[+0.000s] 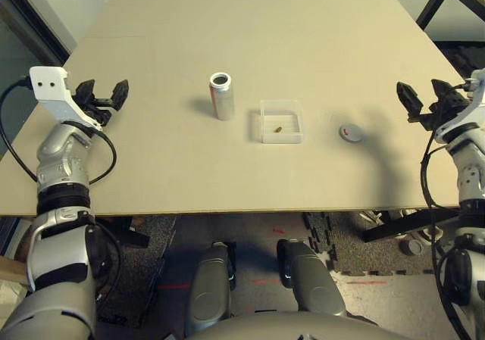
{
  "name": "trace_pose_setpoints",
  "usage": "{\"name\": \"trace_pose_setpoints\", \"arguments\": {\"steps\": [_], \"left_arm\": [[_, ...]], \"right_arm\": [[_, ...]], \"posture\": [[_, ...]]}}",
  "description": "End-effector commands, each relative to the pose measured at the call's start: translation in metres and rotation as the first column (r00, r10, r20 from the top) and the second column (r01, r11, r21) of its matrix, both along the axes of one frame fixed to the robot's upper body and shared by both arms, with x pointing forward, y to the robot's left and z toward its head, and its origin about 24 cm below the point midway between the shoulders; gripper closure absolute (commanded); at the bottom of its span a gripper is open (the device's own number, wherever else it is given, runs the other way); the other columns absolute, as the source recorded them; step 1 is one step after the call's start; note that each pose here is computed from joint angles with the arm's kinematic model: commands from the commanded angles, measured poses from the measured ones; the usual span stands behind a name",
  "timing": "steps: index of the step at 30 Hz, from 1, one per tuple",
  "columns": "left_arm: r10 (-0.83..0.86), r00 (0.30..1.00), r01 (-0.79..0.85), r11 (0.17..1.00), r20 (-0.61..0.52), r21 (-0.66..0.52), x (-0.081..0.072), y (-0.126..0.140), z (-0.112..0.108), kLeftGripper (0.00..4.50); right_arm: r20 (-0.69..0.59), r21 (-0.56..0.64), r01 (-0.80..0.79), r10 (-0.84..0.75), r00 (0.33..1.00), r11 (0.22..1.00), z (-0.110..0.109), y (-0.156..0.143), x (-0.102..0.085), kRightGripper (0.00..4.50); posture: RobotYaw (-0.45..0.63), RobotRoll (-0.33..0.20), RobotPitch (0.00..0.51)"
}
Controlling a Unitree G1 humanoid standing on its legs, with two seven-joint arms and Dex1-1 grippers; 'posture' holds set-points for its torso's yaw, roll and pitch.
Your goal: Pour the medicine from the bottle into the box.
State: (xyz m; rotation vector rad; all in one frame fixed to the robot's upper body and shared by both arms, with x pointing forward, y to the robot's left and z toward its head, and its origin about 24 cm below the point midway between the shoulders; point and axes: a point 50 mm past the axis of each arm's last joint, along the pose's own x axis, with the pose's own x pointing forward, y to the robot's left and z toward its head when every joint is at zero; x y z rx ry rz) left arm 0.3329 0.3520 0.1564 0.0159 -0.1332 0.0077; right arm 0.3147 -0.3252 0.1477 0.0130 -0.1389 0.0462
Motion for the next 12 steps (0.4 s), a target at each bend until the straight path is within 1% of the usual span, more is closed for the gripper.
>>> {"name": "trace_pose_setpoints", "arguments": {"steps": [1,12], "left_arm": [[0.017,1.0,-0.017,1.0,-0.002,0.013,-0.0006,0.0058,0.0007,0.07],[0.029,1.0,-0.028,0.999,-0.009,0.024,-0.0024,0.0099,-0.0018,0.07]], "right_arm": [[-0.005,-0.002,0.039,-0.039,0.999,0.999,-0.0053,-0.0074,-0.0038,0.0],[-0.006,-0.013,0.048,-0.048,0.999,0.999,-0.0051,-0.0076,-0.0041,0.0]], "posture": [[-0.15,0.0,0.159],[-0.14,0.0,0.179]]}}
